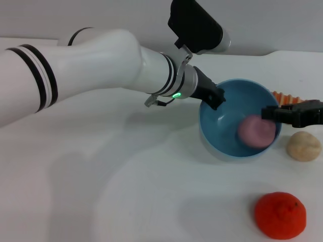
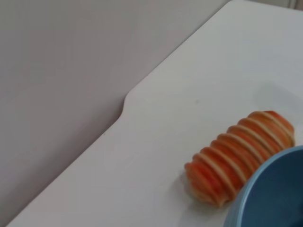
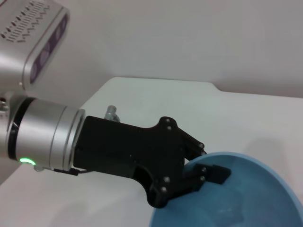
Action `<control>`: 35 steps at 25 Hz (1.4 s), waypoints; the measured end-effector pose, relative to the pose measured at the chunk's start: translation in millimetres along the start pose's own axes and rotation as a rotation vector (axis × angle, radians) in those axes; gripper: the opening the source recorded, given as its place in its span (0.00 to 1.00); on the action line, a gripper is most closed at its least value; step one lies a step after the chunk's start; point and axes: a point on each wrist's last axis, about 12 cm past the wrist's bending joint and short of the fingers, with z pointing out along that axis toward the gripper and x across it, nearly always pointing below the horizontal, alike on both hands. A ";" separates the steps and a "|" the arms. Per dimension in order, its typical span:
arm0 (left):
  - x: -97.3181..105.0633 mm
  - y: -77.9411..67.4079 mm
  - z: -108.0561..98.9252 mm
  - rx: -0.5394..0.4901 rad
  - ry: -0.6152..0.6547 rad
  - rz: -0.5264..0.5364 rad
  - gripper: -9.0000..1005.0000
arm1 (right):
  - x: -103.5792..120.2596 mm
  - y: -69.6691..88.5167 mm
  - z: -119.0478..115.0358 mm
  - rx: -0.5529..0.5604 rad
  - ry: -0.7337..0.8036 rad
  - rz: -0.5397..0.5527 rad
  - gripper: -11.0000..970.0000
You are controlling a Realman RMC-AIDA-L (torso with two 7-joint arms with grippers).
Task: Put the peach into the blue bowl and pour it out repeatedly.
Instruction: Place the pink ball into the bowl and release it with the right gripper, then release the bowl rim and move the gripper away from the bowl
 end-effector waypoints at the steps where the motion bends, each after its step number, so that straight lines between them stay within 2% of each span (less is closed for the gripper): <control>1: -0.2 0.8 -0.1 -0.006 0.003 0.001 0.01 | 0.2 -0.5 -0.1 0.004 -0.001 -0.006 0.15; 7: -0.1 2.6 -0.6 -0.011 0.006 -0.006 0.01 | -1.2 -4.0 -0.7 0.032 -0.017 -0.016 0.18; 12: 8.5 -0.2 -0.5 0.013 0.043 -0.039 0.01 | -0.3 -8.2 -7.5 0.054 -0.103 0.022 0.36; 18: 18.8 -9.7 0.9 0.046 0.094 -0.057 0.01 | 4.5 -9.5 -16.8 0.056 -0.182 0.026 0.36; 33: 29.3 -12.2 -0.3 0.060 0.116 -0.078 0.01 | 11.3 -10.0 -17.3 0.052 -0.201 0.041 0.36; 35: 28.6 -13.6 -1.6 0.069 0.113 -0.088 0.05 | 13.4 -10.6 -16.2 0.052 -0.200 0.049 0.36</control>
